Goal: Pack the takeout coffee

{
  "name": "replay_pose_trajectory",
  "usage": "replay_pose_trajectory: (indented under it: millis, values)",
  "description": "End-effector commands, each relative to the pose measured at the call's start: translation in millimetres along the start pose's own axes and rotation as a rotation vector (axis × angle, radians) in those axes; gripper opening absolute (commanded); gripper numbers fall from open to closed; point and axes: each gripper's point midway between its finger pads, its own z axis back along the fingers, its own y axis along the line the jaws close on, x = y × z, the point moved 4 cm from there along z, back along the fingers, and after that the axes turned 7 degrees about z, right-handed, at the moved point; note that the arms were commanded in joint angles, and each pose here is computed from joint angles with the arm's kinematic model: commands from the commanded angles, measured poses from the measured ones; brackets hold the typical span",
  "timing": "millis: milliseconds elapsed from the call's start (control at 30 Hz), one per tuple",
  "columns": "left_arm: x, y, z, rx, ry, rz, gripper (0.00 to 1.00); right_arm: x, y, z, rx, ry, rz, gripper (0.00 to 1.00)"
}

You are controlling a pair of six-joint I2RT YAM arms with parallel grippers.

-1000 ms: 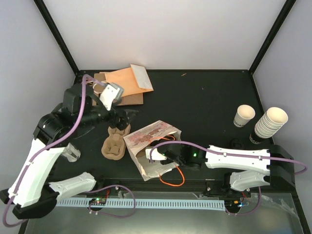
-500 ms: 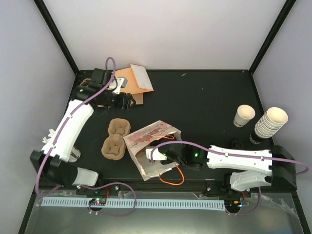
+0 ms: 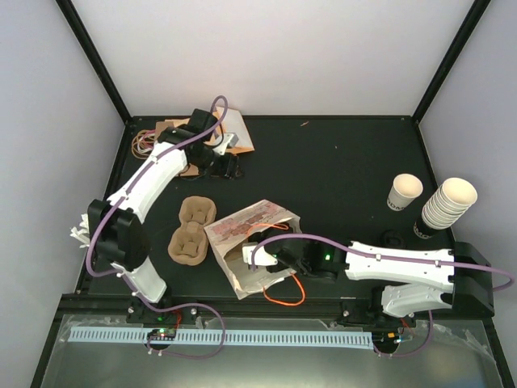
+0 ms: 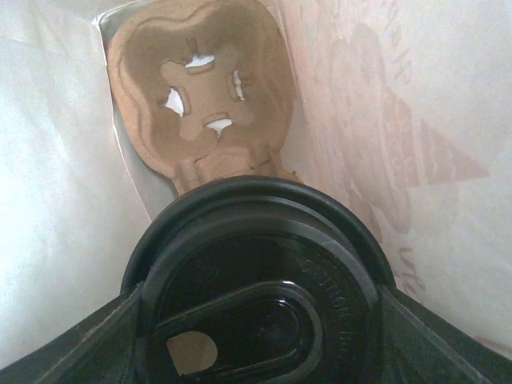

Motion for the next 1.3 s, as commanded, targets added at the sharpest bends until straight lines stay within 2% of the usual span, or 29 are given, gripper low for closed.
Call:
replay_pose_trajectory:
  millis: [0,433,1267]
  values:
    - [4.6,-4.6,-12.3,-0.028,0.007,-0.005,0.58,2.3,-0.7,2.9,-0.022,-0.028,-0.014,0.53]
    - [-1.6,5.2,-52.4,-0.011,0.108,-0.014,0.48,0.1,5.8,-2.9,-0.029,-0.032,-0.032,0.53]
    - [-20.8,24.9,-104.4,0.018,0.246,-0.007,0.43,3.2,6.4,-9.2,-0.041,-0.040,-0.018,0.53]
